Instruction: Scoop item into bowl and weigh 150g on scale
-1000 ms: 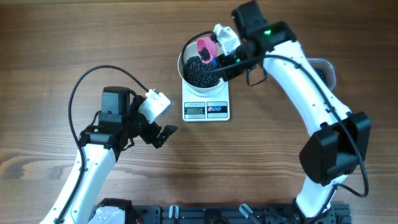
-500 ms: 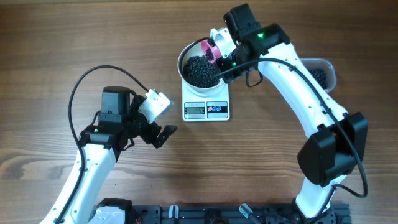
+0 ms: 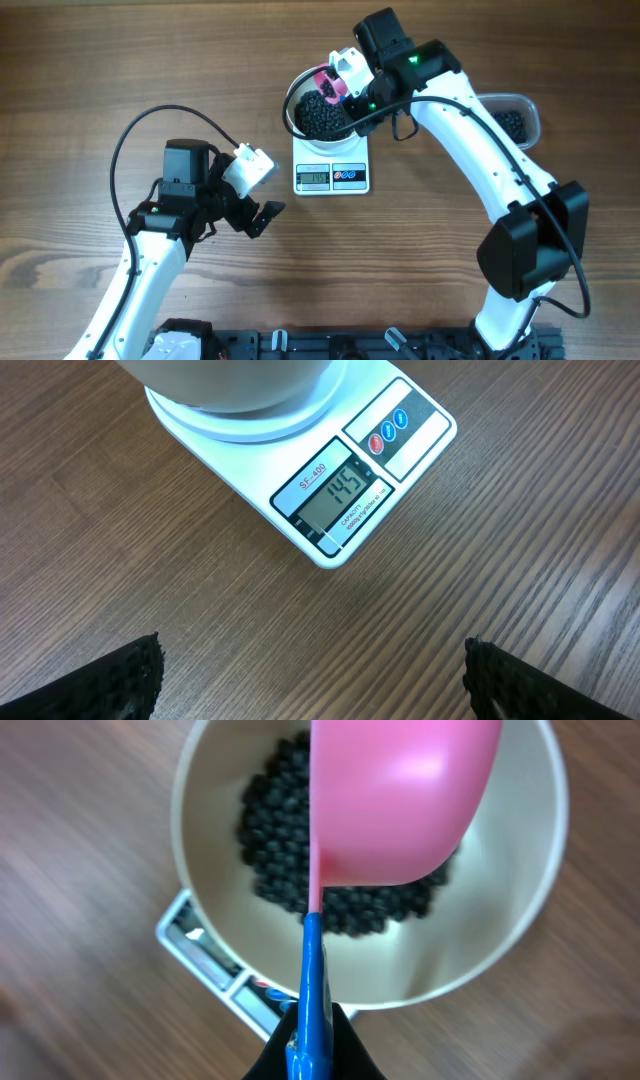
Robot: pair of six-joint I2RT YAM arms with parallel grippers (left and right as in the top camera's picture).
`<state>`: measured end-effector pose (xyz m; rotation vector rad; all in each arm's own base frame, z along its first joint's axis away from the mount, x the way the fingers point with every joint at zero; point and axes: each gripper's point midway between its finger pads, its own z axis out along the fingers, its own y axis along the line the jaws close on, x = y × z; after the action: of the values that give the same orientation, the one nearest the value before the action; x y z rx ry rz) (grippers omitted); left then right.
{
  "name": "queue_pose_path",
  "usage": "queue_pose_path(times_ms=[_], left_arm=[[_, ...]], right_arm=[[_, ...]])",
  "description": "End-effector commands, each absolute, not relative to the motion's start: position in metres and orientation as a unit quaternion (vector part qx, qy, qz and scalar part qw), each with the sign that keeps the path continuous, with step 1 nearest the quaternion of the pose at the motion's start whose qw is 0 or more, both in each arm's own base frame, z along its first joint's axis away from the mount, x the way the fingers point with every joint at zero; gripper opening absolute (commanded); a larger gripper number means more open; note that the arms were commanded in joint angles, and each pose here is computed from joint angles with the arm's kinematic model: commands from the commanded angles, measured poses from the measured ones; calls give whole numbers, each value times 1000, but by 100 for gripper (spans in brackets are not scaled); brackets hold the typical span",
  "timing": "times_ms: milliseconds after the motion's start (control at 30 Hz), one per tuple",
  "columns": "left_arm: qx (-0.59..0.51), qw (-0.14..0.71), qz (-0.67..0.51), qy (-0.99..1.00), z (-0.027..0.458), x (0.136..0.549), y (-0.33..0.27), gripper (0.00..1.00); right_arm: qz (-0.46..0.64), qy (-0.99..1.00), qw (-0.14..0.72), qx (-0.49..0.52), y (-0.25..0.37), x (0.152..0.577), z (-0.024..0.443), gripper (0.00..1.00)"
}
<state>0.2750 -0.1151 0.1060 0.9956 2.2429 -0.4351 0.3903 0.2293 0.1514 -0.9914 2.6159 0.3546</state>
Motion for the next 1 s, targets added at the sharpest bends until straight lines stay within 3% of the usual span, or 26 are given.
queue_pose_path(times_ms=[0, 233, 967], left_arm=[[390, 322, -172, 845, 106, 271, -119, 100], [390, 322, -173, 845, 106, 271, -119, 100], [390, 322, -172, 846, 106, 271, -119, 100]], right_arm=[[211, 906, 156, -331, 239, 390, 163, 4], [265, 907, 148, -291, 223, 395, 171, 4], [224, 923, 140, -280, 214, 395, 163, 4]])
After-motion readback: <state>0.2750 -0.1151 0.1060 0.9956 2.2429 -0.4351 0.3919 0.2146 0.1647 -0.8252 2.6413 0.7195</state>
